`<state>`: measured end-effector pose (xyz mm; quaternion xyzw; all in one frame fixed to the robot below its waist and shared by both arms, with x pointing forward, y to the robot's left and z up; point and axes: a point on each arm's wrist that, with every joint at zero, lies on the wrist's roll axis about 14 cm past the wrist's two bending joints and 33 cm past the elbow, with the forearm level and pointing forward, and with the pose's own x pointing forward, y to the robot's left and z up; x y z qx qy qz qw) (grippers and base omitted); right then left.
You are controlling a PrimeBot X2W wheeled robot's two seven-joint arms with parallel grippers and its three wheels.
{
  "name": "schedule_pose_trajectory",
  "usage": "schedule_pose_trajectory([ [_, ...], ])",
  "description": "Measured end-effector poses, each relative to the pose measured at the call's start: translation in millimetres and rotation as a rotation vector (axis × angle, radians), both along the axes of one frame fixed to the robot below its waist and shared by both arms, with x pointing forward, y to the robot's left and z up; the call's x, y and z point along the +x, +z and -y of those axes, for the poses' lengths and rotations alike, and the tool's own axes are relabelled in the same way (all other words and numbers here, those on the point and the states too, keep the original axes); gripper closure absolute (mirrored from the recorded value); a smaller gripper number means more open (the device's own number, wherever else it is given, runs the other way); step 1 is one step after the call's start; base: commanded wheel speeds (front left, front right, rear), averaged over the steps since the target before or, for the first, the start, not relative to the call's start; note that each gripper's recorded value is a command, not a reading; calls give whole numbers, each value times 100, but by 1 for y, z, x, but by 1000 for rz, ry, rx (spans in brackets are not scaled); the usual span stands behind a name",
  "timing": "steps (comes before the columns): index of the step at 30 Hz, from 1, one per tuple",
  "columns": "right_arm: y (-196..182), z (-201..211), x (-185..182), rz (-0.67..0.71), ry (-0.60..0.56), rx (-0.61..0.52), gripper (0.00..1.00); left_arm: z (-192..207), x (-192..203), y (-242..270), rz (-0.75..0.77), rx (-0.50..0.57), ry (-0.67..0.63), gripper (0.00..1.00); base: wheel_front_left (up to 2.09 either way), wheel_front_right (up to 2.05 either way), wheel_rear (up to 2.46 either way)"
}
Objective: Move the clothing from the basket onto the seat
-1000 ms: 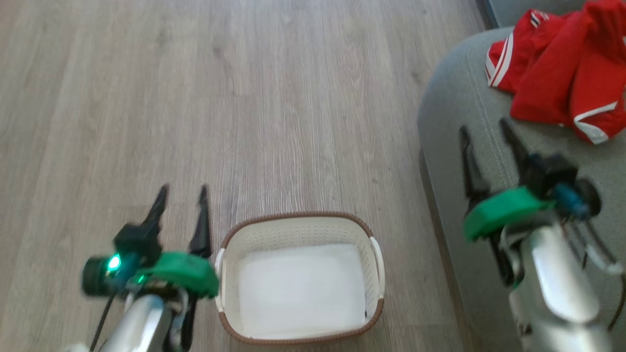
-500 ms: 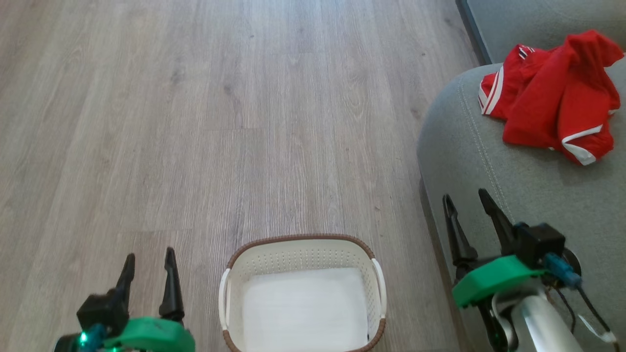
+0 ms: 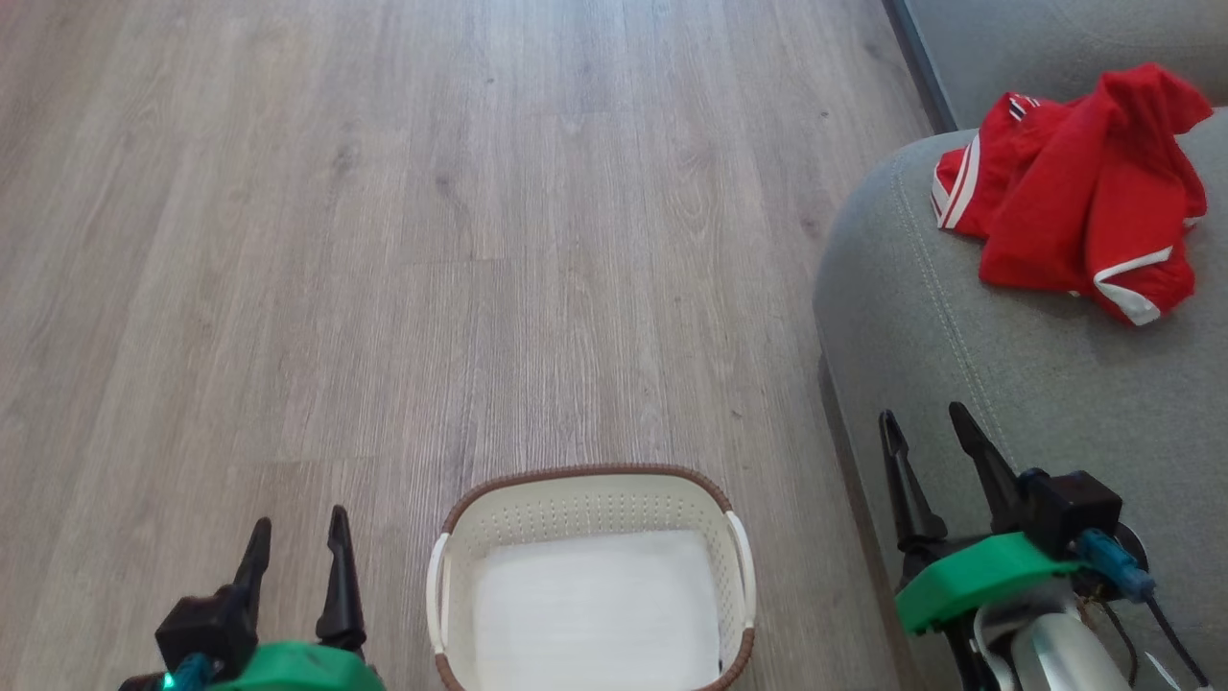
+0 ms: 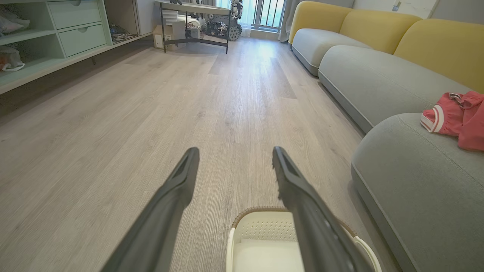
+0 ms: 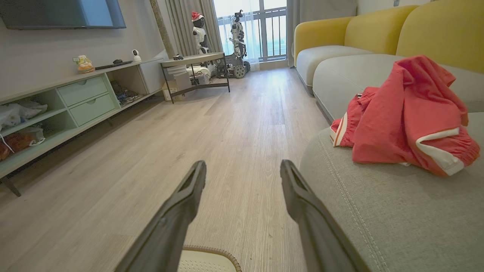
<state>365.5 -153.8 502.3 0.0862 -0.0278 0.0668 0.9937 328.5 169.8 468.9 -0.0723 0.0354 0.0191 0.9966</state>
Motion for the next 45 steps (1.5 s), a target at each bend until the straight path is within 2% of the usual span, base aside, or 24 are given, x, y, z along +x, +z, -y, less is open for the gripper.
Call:
schedule_pose_trajectory([
  [37,-2,4,-2,-8,-14,3,0,0,-2,-5,-10,0,-5,0,0,0,0],
  [38,-4,4,-2,-13,-14,2,100,0,-2,-6,-14,0,-3,100,0,0,0],
  [45,-52,6,-24,-167,-21,16,100,3,-21,-42,-143,-22,3,100,0,0,0],
])
